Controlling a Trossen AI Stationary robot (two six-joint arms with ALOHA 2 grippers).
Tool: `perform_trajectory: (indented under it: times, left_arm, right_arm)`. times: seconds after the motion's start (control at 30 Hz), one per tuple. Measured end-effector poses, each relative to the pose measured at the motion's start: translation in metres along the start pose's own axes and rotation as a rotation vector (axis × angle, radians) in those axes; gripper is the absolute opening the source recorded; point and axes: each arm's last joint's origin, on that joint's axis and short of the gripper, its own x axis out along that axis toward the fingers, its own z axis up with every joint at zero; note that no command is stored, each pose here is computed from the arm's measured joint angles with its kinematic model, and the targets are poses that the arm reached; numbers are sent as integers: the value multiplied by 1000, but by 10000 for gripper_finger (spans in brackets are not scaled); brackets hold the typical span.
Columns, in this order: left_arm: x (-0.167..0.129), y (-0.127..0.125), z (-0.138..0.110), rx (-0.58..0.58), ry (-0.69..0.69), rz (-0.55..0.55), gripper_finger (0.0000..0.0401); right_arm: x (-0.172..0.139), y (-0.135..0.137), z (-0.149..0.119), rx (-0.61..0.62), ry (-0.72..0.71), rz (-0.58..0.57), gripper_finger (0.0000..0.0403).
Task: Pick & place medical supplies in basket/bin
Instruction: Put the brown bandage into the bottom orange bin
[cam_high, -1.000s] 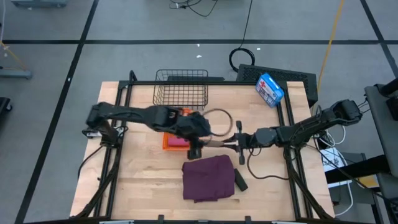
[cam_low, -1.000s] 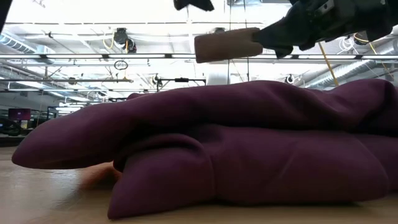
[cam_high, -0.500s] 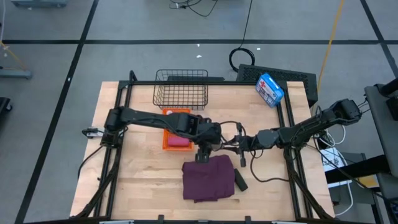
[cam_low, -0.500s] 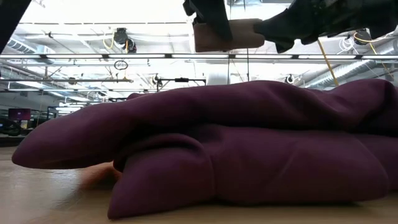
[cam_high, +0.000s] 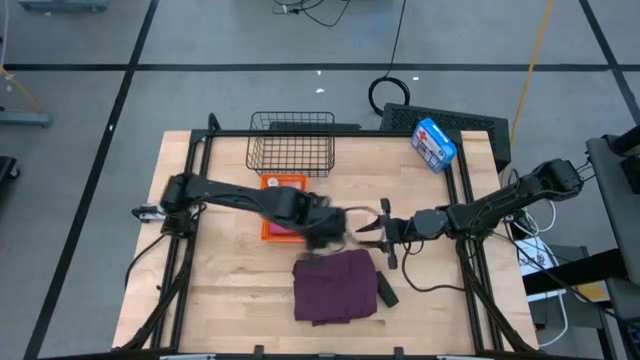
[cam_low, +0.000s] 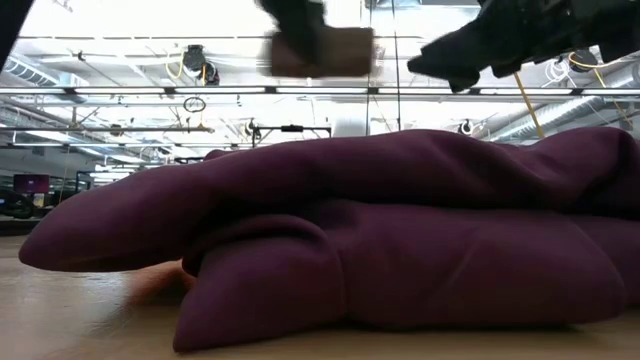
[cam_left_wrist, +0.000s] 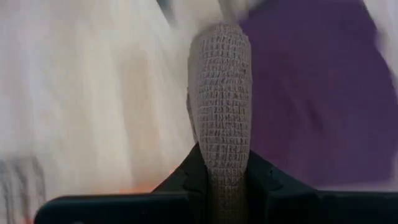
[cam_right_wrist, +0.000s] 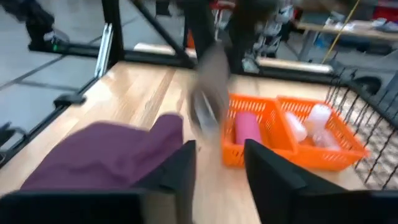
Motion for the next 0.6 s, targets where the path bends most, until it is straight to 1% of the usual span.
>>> perform_trajectory:
  times: [0.03,0.1,0.2,0.27,0.33,0.4,0.47,0.53,0.6]
  left_arm:
    - [-5,-4,-7,7,14,-8,48]
    - [-9,-10,-16,-2,-7,-14,48]
    - [-6,-14,-42,-44,17,24,48]
    - [-2,-14,-63,-57,21,37,48]
    - [3,-15,-78,-75,-42,30,48]
    - [11,-13,-97,-107,-65,28,48]
    - [20,-10,-118,-130,-64,34,48]
    - [27,-6,-133,-149,-82,41,48]
    - [35,-1,-149,-165,-64,50,48]
  right_arm:
    - [-1,0,-1,2,10,2,136]
    - [-2,-1,0,7,13,0,157]
    - [-4,-1,1,11,7,-3,174]
    - [-3,-1,1,9,10,-2,179]
    - [-3,-1,1,9,7,-3,180]
    - [-3,-1,1,8,7,-4,181]
    - [-3,-1,1,8,6,-5,181]
    - [-3,-1,1,8,6,-6,179]
    - [-3,-1,1,8,6,-9,174]
